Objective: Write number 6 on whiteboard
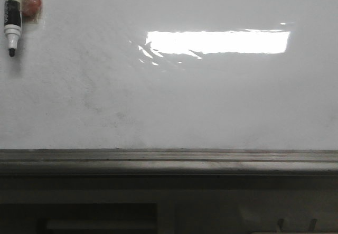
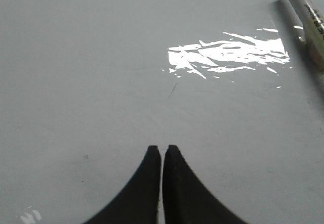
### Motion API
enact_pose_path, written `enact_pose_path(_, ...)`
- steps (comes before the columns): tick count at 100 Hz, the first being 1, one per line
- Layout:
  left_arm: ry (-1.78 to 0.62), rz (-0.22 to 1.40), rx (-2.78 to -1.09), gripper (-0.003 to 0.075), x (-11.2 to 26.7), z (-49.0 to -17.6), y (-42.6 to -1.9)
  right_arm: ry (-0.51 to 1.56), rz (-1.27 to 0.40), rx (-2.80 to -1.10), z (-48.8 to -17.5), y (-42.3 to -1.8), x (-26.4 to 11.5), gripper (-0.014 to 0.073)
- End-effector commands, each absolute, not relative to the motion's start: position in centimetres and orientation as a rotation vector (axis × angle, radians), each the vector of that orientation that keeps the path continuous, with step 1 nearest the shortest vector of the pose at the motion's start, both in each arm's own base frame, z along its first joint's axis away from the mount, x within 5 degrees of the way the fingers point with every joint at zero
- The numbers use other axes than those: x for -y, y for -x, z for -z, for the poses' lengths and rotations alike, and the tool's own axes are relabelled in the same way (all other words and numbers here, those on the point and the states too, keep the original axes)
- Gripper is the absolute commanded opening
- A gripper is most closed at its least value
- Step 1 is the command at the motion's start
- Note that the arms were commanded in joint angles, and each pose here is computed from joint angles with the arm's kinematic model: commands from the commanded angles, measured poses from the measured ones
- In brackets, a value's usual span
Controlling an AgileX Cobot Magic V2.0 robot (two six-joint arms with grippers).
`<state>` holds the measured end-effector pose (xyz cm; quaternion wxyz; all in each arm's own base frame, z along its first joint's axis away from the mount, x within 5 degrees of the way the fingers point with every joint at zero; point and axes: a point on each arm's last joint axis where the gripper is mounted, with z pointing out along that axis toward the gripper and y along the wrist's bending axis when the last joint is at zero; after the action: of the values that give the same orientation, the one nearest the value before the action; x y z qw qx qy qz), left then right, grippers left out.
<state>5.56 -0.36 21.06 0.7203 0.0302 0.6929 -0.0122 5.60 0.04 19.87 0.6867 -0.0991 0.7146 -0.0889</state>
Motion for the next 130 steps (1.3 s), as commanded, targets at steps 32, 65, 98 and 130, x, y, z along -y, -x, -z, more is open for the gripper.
enact_pose_path(32, -0.040, 0.038, -1.476, -0.0020, 0.3, -20.3, -5.5, 0.213, 0.213, -1.535, -19.8, -5.6, 0.0, -0.0065)
enact_pose_path(65, -0.040, 0.038, -1.476, -0.0020, 0.3, -20.3, -5.5, 0.212, 0.214, -1.527, -19.9, -5.6, 0.0, -0.0065)
enact_pose_path(98, -0.031, 0.044, -1.460, -0.0020, 0.3, -20.4, -5.5, 0.209, 0.212, -1.522, -20.0, -5.6, 0.0, -0.0065)
enact_pose_path(130, 0.230, 0.317, -1.447, -0.0020, 0.1, -20.4, -5.5, 0.056, 0.080, -1.408, -21.1, -5.5, 0.1, -0.0065)
